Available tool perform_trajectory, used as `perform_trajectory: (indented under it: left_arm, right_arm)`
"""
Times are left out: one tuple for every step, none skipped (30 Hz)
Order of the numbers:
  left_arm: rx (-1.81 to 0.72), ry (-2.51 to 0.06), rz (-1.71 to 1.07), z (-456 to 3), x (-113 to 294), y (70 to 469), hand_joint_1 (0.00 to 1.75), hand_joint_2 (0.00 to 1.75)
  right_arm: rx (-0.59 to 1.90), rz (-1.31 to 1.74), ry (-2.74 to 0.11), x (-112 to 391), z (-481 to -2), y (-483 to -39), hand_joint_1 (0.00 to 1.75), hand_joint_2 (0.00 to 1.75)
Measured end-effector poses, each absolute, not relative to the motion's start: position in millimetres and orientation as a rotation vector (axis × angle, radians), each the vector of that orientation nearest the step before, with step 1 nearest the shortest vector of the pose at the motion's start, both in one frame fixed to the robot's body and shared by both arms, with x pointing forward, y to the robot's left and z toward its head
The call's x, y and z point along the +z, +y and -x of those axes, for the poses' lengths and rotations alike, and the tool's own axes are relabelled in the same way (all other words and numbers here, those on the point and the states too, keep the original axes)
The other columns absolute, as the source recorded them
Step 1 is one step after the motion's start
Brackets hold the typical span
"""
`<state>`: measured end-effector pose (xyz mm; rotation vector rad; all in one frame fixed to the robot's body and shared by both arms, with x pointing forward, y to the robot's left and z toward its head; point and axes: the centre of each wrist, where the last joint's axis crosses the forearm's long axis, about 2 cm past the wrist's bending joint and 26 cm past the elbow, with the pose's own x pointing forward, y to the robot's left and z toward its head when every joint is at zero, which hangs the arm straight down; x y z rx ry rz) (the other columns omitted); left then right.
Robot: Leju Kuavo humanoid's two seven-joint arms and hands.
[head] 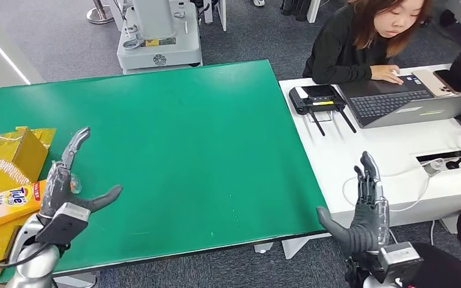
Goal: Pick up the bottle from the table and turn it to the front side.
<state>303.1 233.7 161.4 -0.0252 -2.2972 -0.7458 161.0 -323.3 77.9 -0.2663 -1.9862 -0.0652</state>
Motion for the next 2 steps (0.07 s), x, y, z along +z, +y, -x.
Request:
perform_trajectory:
  left_arm:
    - [-0.715,-2.313,0.073,-296.7,160.9,226.4,0.0,1.75]
    - [-0.701,-2.32,0.096,-293.5,160.6,223.0,0.0,1.75]
  right_arm:
    - [-0.066,0.262,-1.995,79.9,-159.8,-320.0,0.0,1.75]
    - [-0.067,0.26,-1.999,80.9,-159.2,-318.4,0.0,1.75]
